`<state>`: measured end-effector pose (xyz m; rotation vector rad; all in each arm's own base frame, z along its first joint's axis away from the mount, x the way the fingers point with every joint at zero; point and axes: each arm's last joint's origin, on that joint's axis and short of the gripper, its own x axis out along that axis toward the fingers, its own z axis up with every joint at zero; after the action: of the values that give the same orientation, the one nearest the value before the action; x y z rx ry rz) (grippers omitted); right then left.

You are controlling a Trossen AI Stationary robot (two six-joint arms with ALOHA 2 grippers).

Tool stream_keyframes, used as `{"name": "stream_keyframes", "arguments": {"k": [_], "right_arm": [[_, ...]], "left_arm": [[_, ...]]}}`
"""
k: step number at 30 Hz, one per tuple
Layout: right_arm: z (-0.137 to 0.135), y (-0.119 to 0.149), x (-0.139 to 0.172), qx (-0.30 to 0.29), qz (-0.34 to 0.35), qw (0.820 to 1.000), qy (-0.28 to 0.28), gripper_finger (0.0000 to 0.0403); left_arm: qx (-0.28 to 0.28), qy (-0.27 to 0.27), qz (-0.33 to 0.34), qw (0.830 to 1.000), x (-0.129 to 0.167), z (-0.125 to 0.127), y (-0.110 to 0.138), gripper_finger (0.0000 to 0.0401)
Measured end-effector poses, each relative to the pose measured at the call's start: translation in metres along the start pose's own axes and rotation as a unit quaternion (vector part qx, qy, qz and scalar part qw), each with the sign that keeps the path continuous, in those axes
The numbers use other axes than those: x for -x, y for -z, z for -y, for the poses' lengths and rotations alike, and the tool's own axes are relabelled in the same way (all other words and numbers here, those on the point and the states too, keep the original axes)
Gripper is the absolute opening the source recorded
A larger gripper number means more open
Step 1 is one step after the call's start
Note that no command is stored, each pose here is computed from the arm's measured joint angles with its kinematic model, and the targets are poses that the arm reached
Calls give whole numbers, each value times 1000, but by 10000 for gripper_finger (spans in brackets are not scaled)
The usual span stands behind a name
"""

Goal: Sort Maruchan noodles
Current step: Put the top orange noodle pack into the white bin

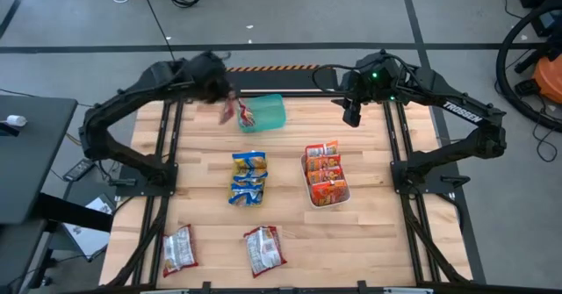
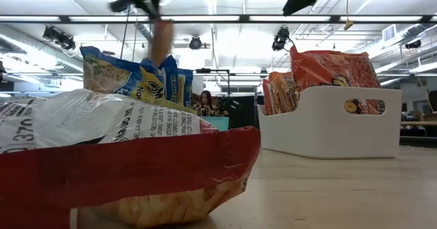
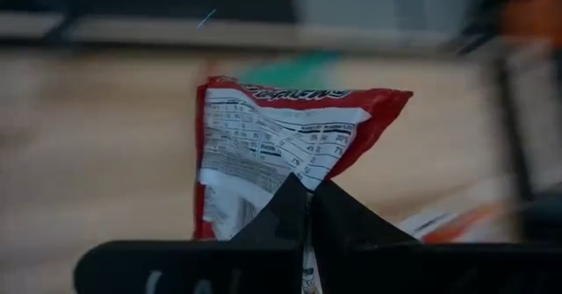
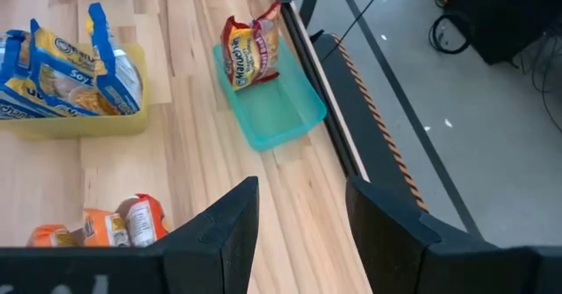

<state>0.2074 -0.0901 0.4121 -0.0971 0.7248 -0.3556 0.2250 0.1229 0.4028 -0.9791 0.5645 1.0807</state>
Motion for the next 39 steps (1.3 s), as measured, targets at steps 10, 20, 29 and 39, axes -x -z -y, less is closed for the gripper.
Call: {"name": "stream_keyframes", "arguments": {"k": [10,20,29,39], "right_arm": [[0,1,0,1,-5,1000,-2,177],[-3,13,1,-12,-68,997,-16,177],[-4,16,5,-20,-79,997,-18,177],[-3,15,5,-22,-70,997,-16,177]], "left_arm": [[68,63,92,991,-83,53,-21,12],[94,-17,8,995,-177,55,-6,12],[82,-122,-39,988,-178,36,6,12],[82,-164,-33,983,-179,23,-2,19]]}}
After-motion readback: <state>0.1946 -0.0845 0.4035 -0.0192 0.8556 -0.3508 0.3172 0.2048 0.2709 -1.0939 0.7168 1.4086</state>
